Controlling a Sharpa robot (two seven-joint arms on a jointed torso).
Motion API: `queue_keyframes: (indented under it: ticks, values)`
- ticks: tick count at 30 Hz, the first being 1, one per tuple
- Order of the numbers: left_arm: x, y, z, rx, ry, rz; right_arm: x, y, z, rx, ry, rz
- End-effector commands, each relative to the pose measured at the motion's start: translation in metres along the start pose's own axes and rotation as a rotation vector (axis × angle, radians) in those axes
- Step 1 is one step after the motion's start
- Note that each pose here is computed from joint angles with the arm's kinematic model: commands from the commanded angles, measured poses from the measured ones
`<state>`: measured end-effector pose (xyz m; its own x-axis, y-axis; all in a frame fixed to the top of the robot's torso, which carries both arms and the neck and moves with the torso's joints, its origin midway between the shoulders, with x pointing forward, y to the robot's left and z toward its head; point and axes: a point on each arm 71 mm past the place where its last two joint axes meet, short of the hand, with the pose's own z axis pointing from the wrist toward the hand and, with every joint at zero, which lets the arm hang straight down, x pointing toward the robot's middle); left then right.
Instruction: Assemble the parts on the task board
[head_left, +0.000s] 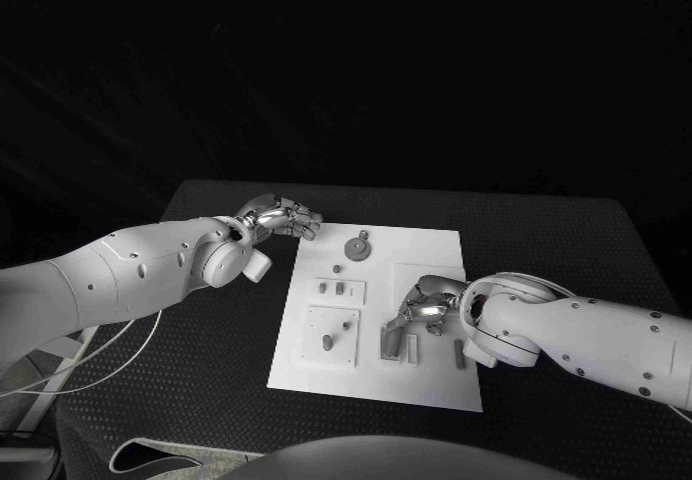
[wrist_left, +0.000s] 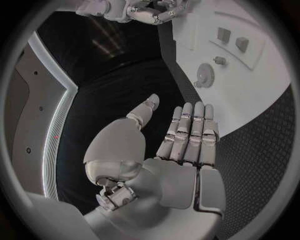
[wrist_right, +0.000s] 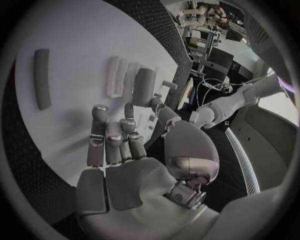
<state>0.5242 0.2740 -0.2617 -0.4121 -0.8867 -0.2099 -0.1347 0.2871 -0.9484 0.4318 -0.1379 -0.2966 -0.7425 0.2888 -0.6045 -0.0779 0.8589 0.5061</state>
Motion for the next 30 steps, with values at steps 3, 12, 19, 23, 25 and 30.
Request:
queue_keyframes:
  ticks: [3, 12, 19, 23, 25, 30]
  values:
    - [0.0023, -0.0014, 0.0006, 0.006, 0.014, -0.007, 0.0069, -0.0017, 0.0002, 0.004, 0.047, 0.068]
    - [0.0025, -0.001, 0.0003, 0.001, 0.017, -0.008, 0.0071, -0.0033, 0.0003, 0.009, 0.063, 0.102]
    - [0.0025, -0.0008, 0.0002, -0.002, 0.018, -0.008, 0.0077, -0.0029, 0.0007, 0.002, 0.081, 0.11]
    - [0.0023, -0.0008, 0.0001, -0.002, 0.018, -0.008, 0.0077, -0.0023, 0.0005, -0.003, 0.088, 0.108]
    - [0.0024, -0.0008, 0.0001, -0.002, 0.019, -0.008, 0.0079, -0.0021, 0.0006, -0.003, 0.097, 0.105]
    - [0.0021, -0.0007, 0.0, -0.002, 0.017, -0.008, 0.0082, 0.0005, 0.0007, -0.011, 0.087, 0.1]
